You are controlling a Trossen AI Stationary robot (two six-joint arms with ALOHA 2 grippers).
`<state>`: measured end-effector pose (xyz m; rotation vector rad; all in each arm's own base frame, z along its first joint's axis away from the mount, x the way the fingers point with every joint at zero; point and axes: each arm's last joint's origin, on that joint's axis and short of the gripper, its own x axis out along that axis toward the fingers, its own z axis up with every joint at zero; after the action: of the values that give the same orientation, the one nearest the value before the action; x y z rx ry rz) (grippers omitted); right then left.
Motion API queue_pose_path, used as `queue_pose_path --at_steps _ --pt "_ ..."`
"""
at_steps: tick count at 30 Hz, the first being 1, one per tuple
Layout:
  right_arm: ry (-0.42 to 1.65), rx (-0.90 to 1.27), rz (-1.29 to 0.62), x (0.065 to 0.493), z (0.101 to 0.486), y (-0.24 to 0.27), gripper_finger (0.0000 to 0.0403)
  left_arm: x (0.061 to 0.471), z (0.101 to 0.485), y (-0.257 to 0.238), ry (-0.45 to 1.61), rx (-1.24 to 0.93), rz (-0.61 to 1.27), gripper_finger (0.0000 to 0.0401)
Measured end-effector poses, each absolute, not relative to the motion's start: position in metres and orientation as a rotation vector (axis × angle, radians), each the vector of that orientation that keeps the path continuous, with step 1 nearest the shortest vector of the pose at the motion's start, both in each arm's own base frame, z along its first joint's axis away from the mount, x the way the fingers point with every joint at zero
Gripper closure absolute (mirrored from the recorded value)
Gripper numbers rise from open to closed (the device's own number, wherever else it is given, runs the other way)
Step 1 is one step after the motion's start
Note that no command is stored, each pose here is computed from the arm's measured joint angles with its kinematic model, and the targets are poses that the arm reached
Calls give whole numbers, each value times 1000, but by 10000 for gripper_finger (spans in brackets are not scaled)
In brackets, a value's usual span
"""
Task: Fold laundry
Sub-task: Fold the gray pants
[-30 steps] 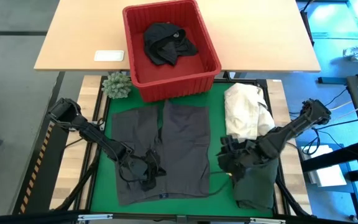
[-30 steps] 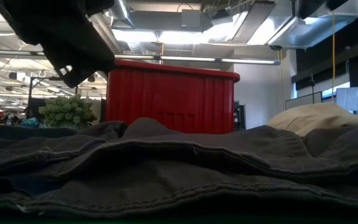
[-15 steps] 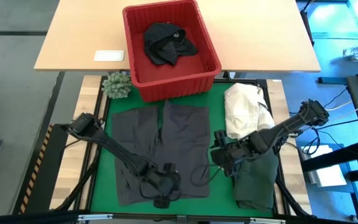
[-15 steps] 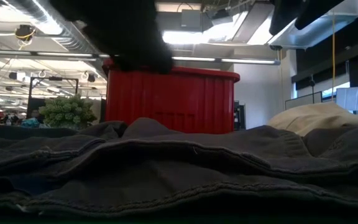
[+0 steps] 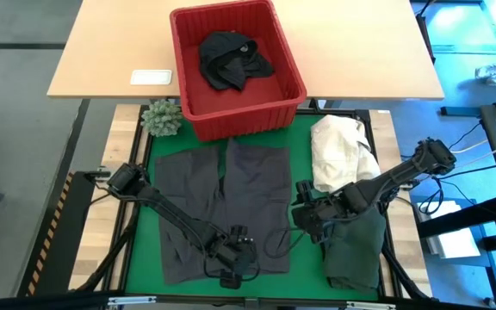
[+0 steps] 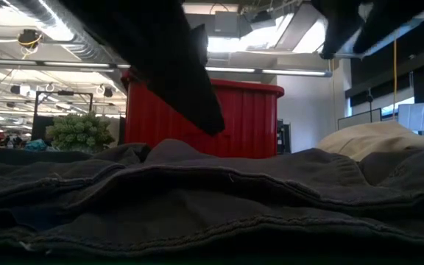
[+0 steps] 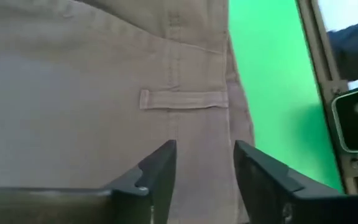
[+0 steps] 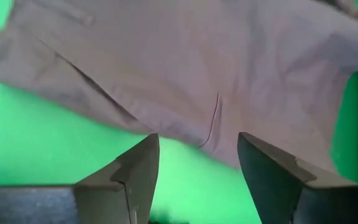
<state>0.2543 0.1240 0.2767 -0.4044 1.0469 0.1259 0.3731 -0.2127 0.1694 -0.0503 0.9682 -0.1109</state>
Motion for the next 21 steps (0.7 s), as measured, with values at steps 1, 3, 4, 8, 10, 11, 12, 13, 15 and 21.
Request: queue_pose_path --at_steps 1,3,4,8,10,11,12,13,15,21 --pt "1059 -399 129 254 271 122 187 372 169 -213 970 -45 -108 240" --pt "1081 -383 132 254 260 118 187 372 168 -215 971 -41 -108 231" --pt "1093 -380 134 254 254 116 187 373 166 -216 964 -44 -111 227" --pt "1102 -371 131 253 239 113 187 375 163 -227 934 -22 -152 216" --pt "1094 -365 129 254 235 112 187 374 162 -234 931 8 -177 215" --pt "1091 -364 130 254 235 112 187 373 159 -236 946 24 -180 215" --pt "1083 -360 127 255 236 111 187 374 156 -238 947 29 -179 216" --pt "1072 -354 127 256 236 111 187 374 154 -240 947 30 -180 216" --pt "1056 -347 129 258 237 112 187 372 148 -241 966 51 -160 216" --pt "1033 -341 132 259 238 113 187 372 143 -235 934 131 3 217"
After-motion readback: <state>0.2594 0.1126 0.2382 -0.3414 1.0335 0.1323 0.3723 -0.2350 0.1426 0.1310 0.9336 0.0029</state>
